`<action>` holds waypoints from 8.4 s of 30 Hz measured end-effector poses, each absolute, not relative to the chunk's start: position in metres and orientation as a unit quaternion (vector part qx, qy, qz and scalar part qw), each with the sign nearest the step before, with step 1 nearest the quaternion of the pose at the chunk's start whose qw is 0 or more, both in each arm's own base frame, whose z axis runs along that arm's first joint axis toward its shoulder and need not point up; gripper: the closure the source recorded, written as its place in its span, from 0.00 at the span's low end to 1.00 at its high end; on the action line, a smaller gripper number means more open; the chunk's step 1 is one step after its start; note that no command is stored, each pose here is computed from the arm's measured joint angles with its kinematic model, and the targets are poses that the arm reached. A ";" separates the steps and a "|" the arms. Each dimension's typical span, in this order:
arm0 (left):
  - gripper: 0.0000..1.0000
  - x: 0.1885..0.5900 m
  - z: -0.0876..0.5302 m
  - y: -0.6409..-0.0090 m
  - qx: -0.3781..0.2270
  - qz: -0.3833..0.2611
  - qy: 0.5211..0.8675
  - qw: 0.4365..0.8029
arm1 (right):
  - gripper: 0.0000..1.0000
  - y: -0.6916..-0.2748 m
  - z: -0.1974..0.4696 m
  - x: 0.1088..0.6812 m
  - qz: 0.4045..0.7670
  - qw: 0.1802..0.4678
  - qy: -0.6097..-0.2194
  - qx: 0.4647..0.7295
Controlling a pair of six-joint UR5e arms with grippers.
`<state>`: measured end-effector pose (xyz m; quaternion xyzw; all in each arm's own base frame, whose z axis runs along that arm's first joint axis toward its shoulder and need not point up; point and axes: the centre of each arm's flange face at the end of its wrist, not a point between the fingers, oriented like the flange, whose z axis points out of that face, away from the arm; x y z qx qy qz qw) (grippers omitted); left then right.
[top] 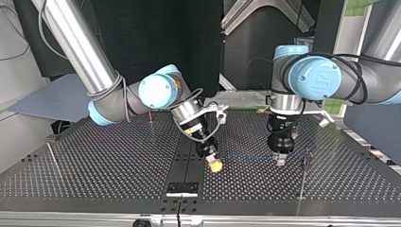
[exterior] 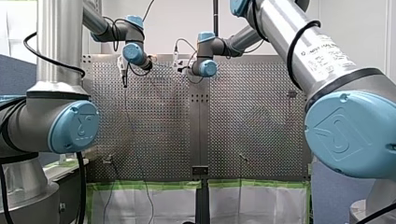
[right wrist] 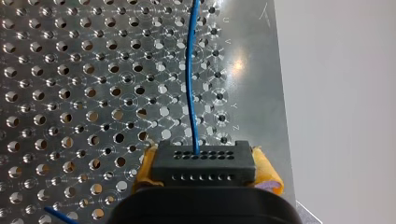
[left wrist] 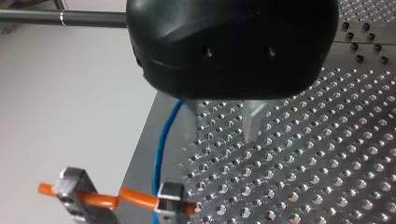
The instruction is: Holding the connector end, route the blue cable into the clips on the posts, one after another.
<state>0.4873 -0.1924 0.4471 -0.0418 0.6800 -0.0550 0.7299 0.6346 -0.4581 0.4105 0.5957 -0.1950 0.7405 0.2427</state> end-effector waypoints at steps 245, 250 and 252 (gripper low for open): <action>1.00 0.461 -0.076 -0.628 0.065 -0.179 0.752 0.631 | 1.00 -0.561 -0.054 0.217 0.553 0.340 -0.401 0.646; 1.00 0.468 -0.069 -0.632 0.059 -0.185 0.747 0.636 | 1.00 -0.564 -0.053 0.218 0.557 0.337 -0.396 0.647; 1.00 0.473 -0.066 -0.632 0.058 -0.185 0.746 0.637 | 1.00 -0.565 -0.053 0.217 0.558 0.337 -0.397 0.646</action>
